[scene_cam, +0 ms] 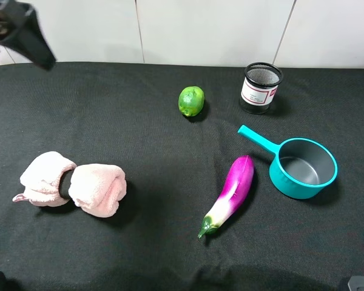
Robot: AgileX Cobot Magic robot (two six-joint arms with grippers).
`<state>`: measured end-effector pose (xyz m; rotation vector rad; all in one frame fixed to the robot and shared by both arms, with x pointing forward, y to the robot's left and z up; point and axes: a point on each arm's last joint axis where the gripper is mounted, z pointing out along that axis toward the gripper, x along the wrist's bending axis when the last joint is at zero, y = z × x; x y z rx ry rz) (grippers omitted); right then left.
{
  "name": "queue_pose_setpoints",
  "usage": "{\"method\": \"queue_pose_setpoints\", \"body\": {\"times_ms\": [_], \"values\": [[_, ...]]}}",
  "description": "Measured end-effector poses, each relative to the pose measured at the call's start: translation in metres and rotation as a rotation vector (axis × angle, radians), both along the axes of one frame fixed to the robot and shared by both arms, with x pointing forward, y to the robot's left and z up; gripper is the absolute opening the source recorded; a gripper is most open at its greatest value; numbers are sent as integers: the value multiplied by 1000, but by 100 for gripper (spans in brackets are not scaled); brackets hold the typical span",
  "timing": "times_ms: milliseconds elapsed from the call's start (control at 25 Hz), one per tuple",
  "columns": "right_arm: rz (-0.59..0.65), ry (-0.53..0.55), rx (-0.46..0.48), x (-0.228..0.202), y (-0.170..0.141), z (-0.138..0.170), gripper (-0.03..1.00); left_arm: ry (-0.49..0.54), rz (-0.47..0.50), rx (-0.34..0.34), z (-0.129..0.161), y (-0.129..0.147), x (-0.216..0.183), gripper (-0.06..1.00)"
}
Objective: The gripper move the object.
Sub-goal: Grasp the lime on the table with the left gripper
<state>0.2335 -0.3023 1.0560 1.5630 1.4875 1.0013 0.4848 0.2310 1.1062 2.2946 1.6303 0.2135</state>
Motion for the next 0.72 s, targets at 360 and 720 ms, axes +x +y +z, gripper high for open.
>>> {"method": "queue_pose_setpoints", "body": {"times_ms": [360,720], "values": [[0,0,0,0,0,0,69,25,-113,62,-13,-43,48,97],[0,0,0,0,0,0,69,26,-197,71,-33,-100,97,97]]}}
